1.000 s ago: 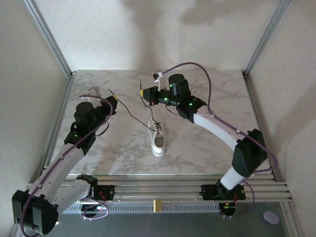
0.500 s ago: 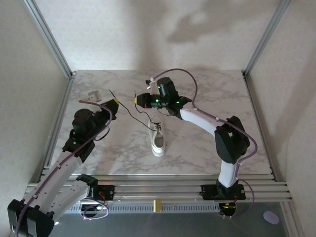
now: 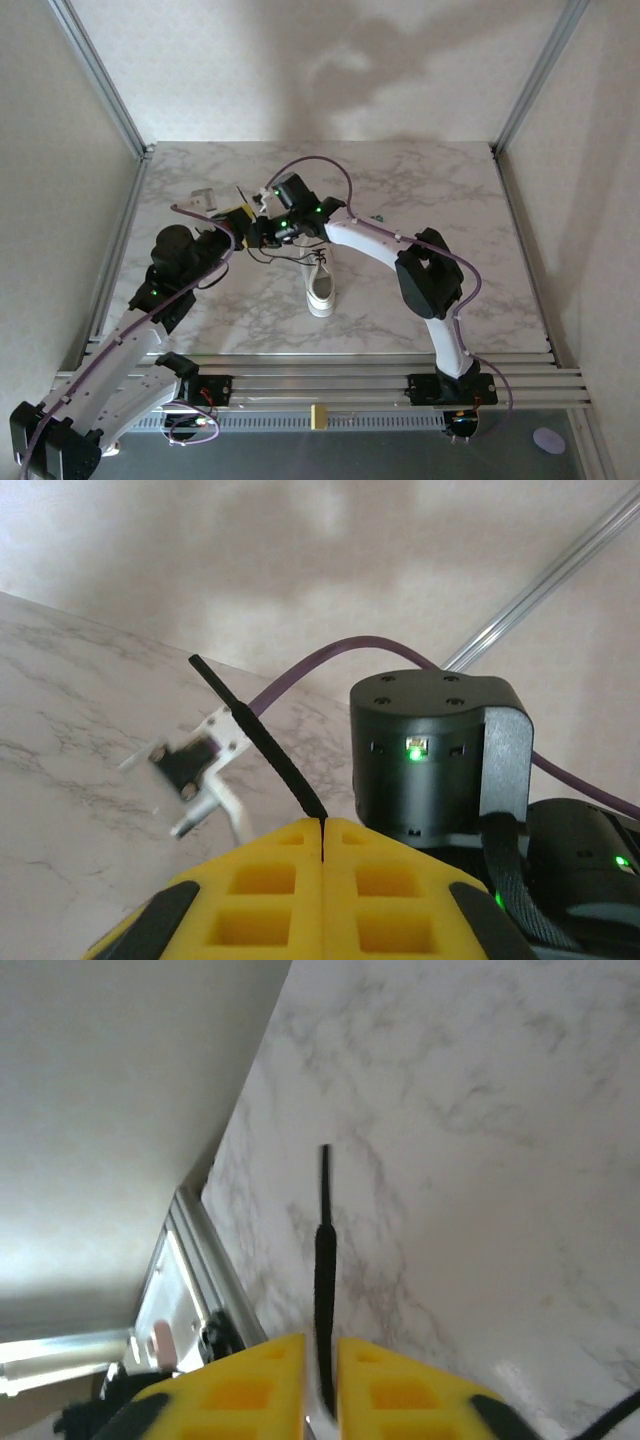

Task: Tie the shoes

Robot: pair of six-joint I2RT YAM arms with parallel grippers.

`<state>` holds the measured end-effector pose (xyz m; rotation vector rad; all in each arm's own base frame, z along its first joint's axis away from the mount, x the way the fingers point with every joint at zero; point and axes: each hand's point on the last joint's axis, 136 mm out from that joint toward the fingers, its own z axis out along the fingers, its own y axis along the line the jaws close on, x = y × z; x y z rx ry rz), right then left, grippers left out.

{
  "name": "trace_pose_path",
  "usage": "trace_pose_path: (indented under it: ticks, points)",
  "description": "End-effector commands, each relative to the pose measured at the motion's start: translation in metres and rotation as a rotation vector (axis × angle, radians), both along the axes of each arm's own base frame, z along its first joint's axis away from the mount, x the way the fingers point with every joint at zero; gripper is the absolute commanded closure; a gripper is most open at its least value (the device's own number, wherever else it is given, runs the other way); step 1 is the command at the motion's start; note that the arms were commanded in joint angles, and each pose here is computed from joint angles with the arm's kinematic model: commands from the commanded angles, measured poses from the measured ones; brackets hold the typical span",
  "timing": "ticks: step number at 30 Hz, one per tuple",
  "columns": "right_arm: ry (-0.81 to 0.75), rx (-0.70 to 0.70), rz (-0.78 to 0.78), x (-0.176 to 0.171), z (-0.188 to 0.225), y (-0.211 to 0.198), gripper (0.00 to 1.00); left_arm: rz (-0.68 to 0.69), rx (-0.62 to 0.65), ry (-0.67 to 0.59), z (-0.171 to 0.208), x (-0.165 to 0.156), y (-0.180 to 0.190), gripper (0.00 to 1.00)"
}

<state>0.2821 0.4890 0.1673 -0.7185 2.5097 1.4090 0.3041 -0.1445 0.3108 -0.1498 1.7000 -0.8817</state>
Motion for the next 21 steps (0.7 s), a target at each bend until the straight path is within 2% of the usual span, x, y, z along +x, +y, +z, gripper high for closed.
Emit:
trace_pose_path:
  ticks: [1,4,8,11,14,17,21]
  points:
    - [-0.046,-0.033,-0.054,0.009,0.009,-0.018,0.69,0.007,0.011,-0.024,0.005,-0.002,0.001,1.0]
    - [-0.127,-0.103,-0.214,0.037,0.011,-0.049,0.6,0.049,0.021,0.016,-0.002,0.003,0.006,1.0]
    - [-0.285,-0.206,-0.47,0.07,0.017,-0.113,0.63,0.152,0.041,0.106,-0.016,0.016,0.019,1.0]
    - [-0.456,-0.224,-0.563,0.07,0.034,-0.149,0.63,0.199,0.055,0.156,-0.023,0.027,0.023,1.0]
    - [-0.608,-0.209,-0.544,0.049,0.05,-0.164,0.63,0.225,0.085,0.218,-0.029,0.045,0.022,1.0]
    - [-0.712,-0.196,-0.46,0.021,0.059,-0.163,0.62,0.194,0.102,0.27,-0.036,0.062,0.012,1.0]
    - [-0.771,-0.141,-0.191,-0.028,0.056,-0.131,0.62,0.165,0.137,0.371,-0.058,0.088,0.005,1.0]
